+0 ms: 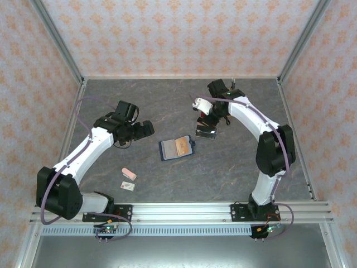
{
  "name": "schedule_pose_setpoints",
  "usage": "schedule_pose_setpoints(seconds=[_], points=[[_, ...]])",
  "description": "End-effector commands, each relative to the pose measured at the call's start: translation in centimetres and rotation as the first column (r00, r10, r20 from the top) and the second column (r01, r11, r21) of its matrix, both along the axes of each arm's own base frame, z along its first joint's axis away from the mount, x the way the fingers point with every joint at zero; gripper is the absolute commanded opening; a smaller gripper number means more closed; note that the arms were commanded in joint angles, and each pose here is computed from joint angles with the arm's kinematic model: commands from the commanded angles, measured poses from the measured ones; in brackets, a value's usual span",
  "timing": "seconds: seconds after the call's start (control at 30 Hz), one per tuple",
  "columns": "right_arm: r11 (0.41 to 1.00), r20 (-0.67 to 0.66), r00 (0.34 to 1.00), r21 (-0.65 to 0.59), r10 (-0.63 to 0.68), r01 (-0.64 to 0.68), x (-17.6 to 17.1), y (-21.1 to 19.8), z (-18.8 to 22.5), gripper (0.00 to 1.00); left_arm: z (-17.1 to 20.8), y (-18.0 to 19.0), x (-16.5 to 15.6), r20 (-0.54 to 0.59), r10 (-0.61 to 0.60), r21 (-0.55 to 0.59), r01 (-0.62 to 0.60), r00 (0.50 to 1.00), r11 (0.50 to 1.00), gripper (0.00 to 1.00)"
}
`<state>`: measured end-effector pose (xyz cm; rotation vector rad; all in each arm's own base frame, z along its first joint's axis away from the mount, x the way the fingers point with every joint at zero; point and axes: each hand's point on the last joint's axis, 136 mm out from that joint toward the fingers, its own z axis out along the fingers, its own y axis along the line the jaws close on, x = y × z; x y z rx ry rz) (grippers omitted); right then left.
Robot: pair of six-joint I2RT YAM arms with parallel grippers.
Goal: Take the credit cards out of the card holder
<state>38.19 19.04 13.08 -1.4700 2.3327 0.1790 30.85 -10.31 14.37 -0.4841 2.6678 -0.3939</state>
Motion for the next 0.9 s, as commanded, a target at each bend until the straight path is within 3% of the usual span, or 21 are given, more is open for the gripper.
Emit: schedule_pose_setpoints(seconds=[0.0, 0.23, 0.67, 0.87], points=[[0.996, -0.012, 0.997, -0.047, 0.071, -0.071, 0.5, -0.9, -0.1, 0.00, 0.4, 0.7, -0.3, -0.002, -0.004, 0.022, 0.004, 1.000, 1.000, 1.00], [0.987, -0.059, 0.987, -0.054, 0.148, -0.151, 0.3, -1.1, -1.1, 0.00, 0.0, 0.4, -0.3, -0.013, -0.006, 0.007, 0.006, 1.000, 1.000, 1.00], [0.985, -0.096, 0.984, -0.071, 0.153, -0.160, 0.7, -1.1, -2.6, 0.00, -0.5, 0.1, -0.5, -0.025, -0.013, -0.008, 0.013, 1.000, 1.000, 1.00], [0.988, -0.103, 0.985, -0.052, 0.138, -0.144, 0.9, -0.8, -2.5, 0.11, -0.6, 0.0, -0.6, -0.029, -0.016, -0.013, 0.015, 0.999, 1.000, 1.00]])
